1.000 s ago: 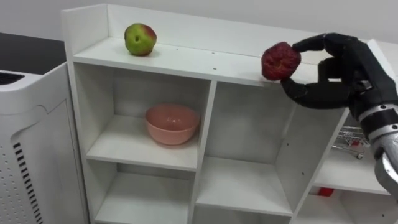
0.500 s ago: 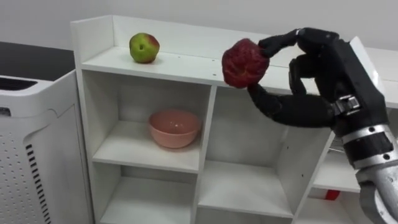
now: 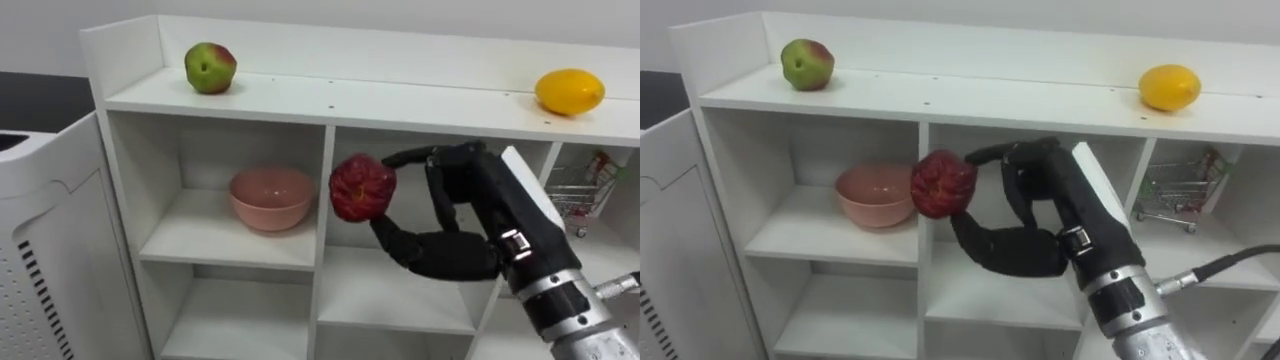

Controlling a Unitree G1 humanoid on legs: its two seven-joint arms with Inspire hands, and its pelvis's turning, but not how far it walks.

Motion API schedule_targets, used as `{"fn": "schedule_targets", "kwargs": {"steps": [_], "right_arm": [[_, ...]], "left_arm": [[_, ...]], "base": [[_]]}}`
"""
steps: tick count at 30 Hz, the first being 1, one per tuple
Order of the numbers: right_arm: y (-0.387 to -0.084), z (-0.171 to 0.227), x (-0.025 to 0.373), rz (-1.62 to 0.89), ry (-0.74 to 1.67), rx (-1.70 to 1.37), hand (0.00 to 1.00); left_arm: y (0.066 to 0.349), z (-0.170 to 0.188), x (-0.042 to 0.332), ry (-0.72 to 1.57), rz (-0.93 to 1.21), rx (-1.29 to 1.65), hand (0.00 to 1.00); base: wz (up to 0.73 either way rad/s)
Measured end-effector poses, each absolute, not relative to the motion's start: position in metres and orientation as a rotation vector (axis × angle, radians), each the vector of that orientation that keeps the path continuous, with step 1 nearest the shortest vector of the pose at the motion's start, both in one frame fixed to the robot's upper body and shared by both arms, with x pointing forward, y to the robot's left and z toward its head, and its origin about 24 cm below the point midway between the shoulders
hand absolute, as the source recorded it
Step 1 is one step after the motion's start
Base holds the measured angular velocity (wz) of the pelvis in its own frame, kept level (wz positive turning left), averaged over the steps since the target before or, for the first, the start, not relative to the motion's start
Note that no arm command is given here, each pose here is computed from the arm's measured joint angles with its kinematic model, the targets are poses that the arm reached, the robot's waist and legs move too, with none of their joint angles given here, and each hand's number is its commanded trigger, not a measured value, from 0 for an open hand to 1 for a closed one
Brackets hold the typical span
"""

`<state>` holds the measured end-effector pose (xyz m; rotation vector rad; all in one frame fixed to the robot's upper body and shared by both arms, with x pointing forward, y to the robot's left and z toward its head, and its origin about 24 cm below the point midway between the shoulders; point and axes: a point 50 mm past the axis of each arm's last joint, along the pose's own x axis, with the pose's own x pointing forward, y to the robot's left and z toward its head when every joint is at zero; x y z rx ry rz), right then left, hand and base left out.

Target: Arrange fruit in the closet

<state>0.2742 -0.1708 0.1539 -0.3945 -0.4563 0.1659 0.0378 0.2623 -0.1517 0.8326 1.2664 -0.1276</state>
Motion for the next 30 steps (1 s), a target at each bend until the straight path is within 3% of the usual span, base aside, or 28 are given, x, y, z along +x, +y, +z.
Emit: {"fn": "schedule_targets", "kwargs": {"steps": [12, 22, 30], "right_arm": [[-0.178, 0.115, 0.272, 0.115, -0.307, -0.363, 1.00], [-0.189, 0.043, 0.283, -0.014, -0.037, -0.446, 1.00], [-0.189, 0.038, 0.289, -0.048, -0.009, -0.422, 1.00]], "left_arm": [[0.254, -0.153, 0.046, 1.240, -0.143, 0.800, 0.00], [0.245, -0.161, 0.050, 1.253, -0.129, 0.769, 0.00], [0.246, -0.162, 0.048, 1.272, -0.046, 0.677, 0.00]], "base": [[0.00], [-0.01], [0.00]]}}
